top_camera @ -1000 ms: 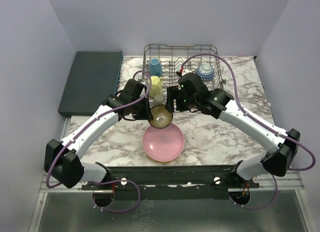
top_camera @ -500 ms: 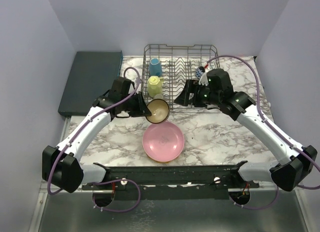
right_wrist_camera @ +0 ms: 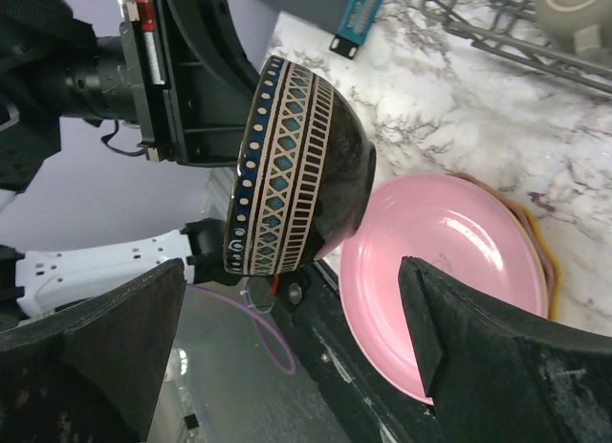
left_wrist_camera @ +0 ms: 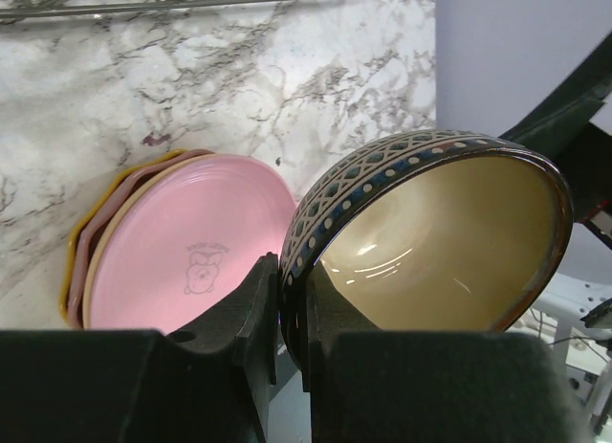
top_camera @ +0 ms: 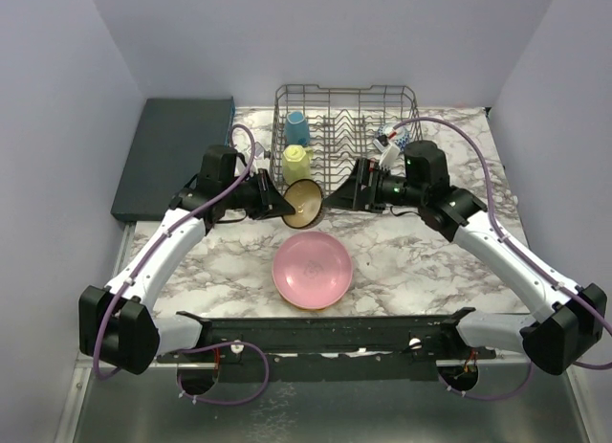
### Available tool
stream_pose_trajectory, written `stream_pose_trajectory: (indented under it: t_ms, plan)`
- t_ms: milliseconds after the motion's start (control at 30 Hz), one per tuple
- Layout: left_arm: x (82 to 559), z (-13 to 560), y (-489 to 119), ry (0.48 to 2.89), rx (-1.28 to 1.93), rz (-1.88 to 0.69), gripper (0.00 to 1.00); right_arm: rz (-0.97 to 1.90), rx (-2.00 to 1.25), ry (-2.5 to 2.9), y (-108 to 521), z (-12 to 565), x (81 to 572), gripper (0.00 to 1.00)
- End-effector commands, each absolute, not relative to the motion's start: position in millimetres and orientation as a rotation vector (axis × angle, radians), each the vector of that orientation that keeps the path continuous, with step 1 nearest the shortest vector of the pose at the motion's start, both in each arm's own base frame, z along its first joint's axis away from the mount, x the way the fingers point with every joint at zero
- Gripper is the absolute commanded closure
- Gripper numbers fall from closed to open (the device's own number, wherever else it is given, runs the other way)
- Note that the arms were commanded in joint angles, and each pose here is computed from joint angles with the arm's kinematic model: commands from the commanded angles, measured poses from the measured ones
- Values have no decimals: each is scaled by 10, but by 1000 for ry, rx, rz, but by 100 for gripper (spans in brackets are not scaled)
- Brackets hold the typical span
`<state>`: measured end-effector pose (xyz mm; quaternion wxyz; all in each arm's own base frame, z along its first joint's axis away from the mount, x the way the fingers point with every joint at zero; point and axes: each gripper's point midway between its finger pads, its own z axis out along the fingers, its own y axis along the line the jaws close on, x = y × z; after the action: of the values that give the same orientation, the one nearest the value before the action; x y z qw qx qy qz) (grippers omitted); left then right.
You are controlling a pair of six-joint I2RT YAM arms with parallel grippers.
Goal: Load the mixed dishes into the dish rack
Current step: Turn the bowl upside down on the dish rack.
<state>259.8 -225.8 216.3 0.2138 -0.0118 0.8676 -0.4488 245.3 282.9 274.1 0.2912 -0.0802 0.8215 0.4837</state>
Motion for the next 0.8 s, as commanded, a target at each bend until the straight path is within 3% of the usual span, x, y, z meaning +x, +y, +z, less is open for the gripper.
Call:
stream_pose_trajectory:
  t_ms: [0, 767]
  plan:
    - [2538, 2559, -2371, 2255, 52, -1424, 100, 1463, -260, 2091, 2940, 2976, 2340, 0]
    - [2530, 2725, -2389, 2175, 44, -1502, 100, 1652, -178, 2020, 3068, 3052, 2339, 0]
